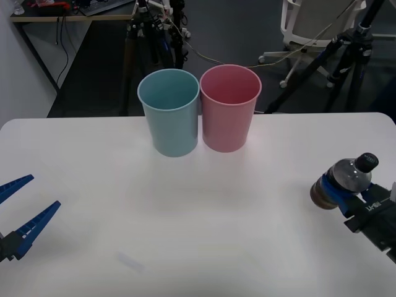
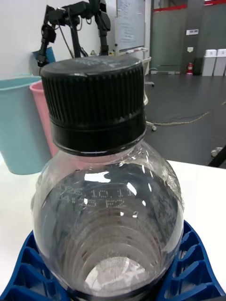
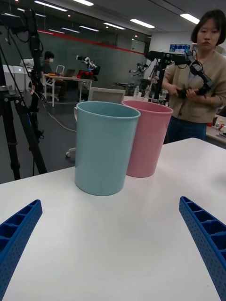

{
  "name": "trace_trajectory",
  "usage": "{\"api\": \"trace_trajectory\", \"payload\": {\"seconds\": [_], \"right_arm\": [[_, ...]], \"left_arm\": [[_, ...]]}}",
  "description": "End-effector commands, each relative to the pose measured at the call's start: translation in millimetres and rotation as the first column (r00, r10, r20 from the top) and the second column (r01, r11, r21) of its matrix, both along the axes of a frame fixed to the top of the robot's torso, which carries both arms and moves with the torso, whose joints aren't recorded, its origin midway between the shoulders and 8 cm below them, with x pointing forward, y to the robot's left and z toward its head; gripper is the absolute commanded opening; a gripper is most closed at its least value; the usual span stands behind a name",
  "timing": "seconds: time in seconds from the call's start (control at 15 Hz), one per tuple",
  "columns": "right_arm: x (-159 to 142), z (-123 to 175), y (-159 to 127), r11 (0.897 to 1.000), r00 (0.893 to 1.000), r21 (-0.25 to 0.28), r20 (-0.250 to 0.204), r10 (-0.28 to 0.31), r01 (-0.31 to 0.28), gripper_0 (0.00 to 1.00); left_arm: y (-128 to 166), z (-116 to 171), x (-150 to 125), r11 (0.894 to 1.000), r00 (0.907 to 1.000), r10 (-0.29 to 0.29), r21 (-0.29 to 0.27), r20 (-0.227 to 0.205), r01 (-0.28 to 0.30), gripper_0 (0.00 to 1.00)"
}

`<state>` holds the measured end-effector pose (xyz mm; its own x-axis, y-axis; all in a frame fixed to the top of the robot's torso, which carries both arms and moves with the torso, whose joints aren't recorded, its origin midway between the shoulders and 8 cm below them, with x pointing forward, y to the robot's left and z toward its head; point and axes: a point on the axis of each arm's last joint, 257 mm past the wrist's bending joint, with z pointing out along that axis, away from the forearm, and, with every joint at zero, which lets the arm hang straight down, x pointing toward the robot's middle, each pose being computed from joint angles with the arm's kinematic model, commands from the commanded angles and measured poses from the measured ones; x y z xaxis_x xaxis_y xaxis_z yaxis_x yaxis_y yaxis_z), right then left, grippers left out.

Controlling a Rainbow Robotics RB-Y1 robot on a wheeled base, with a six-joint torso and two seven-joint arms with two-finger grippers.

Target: Grasp the object on the table and drop it into the matching bin: aluminum can to the light blue bin, PET bottle to the pink bin.

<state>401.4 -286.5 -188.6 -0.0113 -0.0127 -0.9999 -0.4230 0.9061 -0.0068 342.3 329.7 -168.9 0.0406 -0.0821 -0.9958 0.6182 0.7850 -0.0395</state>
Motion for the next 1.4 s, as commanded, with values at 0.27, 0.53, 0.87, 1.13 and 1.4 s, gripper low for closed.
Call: {"api": "trace_trajectory", "payload": {"seconds": [0.27, 0.53, 0.87, 1.13, 1.4], "right_arm": [[-0.5, 62.7, 32.1, 0.995, 0.993, 0.037, -0.067, 0.100, -0.098, 0.00], [13.6, 107.1, 53.2, 0.986, 0.986, 0.042, -0.035, 0.160, -0.159, 0.00], [34.5, 154.4, 74.9, 0.975, 0.975, 0.034, 0.002, 0.221, -0.221, 0.00], [67.9, 190.6, 103.3, 0.964, 0.965, 0.036, 0.001, 0.264, -0.264, 0.00], [114.2, 211.2, 125.8, 0.957, 0.958, 0.043, -0.006, 0.288, -0.287, 0.00]], "left_arm": [[0.0, 0.0, 0.0, 1.000, 1.0000, 0.000, 0.000, 0.000, 0.000, 1.00], [0.0, 0.0, 0.0, 1.000, 1.0000, 0.000, 0.000, 0.000, 0.000, 1.00], [0.0, 0.0, 0.0, 1.000, 1.0000, 0.000, 0.000, 0.000, 0.000, 1.00], [0.0, 0.0, 0.0, 1.000, 1.0000, 0.000, 0.000, 0.000, 0.000, 1.00], [0.0, 0.0, 0.0, 1.000, 1.0000, 0.000, 0.000, 0.000, 0.000, 1.00]]}}
